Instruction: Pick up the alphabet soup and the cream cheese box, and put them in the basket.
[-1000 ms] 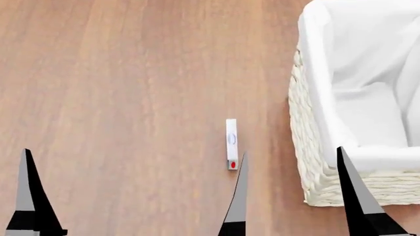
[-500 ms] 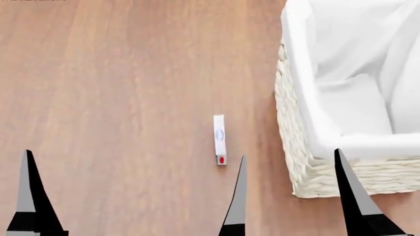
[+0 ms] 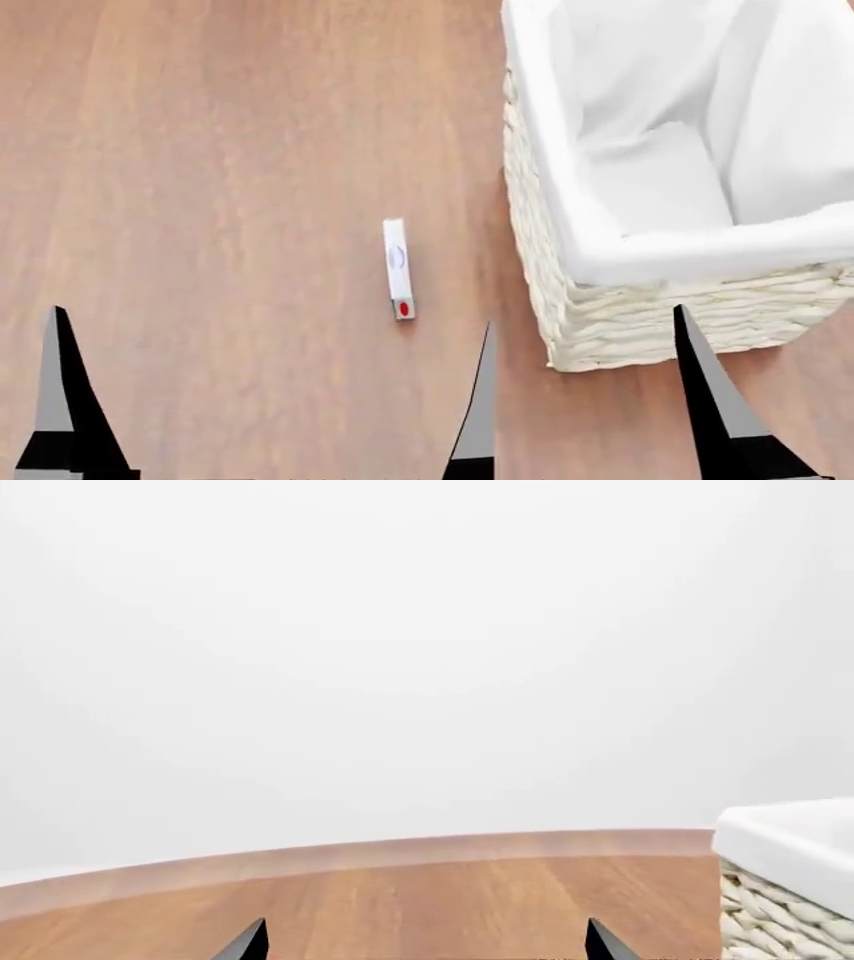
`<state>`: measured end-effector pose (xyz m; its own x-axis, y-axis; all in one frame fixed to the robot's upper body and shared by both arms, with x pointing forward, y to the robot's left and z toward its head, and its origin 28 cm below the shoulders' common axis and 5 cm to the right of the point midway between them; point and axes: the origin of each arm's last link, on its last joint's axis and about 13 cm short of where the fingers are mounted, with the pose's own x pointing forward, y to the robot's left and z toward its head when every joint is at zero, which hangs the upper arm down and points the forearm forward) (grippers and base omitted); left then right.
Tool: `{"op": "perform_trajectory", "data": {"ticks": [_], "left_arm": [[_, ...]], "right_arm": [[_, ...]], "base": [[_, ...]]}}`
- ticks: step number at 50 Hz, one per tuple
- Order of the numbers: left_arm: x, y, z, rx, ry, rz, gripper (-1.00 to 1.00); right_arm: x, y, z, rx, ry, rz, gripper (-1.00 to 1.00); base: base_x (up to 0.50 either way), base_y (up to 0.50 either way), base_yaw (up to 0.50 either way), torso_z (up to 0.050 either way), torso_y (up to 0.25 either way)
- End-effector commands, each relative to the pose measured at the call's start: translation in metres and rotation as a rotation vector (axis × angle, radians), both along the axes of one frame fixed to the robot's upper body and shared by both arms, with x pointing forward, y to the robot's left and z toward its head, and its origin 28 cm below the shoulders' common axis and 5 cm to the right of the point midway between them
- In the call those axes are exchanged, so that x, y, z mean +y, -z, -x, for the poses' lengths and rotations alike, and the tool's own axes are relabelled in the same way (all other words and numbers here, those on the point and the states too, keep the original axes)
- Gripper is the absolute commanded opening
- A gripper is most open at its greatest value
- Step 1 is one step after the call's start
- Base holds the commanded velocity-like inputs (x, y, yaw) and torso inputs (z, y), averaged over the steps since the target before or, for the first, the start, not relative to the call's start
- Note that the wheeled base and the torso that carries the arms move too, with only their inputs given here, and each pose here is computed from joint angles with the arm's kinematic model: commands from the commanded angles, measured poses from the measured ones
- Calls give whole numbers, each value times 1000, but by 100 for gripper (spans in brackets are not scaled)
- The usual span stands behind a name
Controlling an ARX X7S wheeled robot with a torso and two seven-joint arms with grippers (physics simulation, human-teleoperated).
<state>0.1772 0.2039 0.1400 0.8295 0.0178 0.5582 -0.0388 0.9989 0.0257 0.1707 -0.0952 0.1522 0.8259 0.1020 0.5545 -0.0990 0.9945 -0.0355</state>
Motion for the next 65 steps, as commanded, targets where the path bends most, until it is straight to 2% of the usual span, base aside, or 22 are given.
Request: {"op": "perform_trajectory", "data": {"ticks": [1,65], "left_arm": [[0,1,0,4,0,2,100],[-1,2,-1,9,5,1,100]], "right_arm": [[0,0,0,4,-3,4,100],[0,2,-1,11,-1,-7,100]], "base": [[0,0,-254,0,0],[0,0,-253,0,0]]}}
